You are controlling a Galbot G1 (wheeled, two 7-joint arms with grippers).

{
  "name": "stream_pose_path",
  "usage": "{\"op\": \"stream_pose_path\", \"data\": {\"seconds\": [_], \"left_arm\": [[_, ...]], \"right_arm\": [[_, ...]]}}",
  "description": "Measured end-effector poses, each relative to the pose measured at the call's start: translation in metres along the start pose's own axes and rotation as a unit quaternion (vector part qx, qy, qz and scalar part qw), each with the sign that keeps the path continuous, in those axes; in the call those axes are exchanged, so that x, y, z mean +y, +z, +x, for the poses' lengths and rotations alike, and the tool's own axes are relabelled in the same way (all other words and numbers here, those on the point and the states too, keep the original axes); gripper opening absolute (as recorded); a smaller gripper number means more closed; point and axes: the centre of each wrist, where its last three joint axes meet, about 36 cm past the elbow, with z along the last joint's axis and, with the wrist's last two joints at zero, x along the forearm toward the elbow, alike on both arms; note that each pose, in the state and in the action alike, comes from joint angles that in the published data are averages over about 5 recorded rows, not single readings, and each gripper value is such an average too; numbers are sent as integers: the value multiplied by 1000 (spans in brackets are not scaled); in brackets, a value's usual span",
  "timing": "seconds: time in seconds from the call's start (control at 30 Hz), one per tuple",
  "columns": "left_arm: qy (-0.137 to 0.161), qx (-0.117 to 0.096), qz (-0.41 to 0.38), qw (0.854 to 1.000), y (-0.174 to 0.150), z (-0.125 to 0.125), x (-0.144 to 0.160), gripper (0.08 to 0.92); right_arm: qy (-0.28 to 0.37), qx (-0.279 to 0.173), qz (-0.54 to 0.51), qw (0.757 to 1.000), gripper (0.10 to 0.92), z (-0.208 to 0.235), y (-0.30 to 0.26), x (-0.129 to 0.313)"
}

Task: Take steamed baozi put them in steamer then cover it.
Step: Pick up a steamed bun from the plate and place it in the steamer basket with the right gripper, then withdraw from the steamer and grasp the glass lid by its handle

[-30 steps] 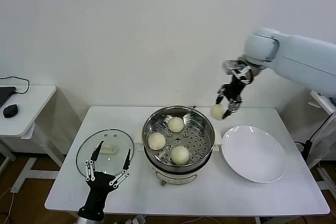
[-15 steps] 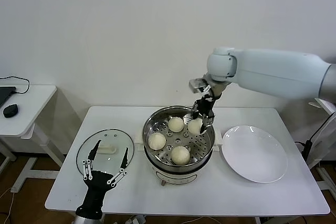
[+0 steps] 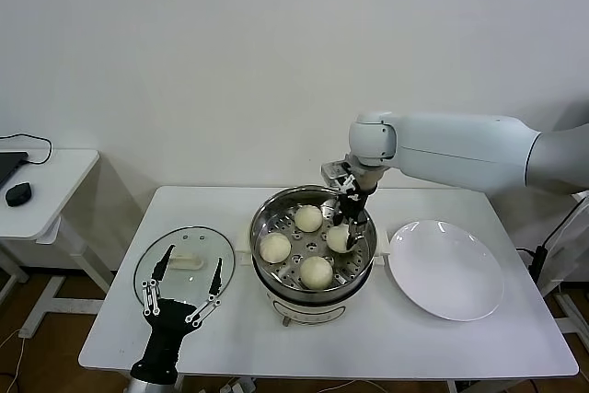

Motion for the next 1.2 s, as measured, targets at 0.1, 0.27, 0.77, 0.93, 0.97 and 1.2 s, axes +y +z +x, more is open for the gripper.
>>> {"op": "stream_pose_path", "data": {"seconds": [0.1,0.27,0.77,0.93,0.97,1.2], "left_arm": [[0,1,0,1000,0,1,0,823],[-1,2,0,1000,0,1,0,823],[2,1,-6,1000,-1,-1,2,823],[3,3,-14,1000,0,-3,3,823],[3,3,-16,1000,0,-4,3,823],[-7,3,-43,999,0,-11,2,823]], "right_arm": [[2,4,-1,1000,613,-5,2,0],[8,8,-1,1000,666,-10,3,2],[49,-45,4,998,823,12,8,15],[116,-110,4,987,823,32,23,32],[136,-124,2,983,823,34,27,36],[340,-219,-34,914,823,28,63,71]]}}
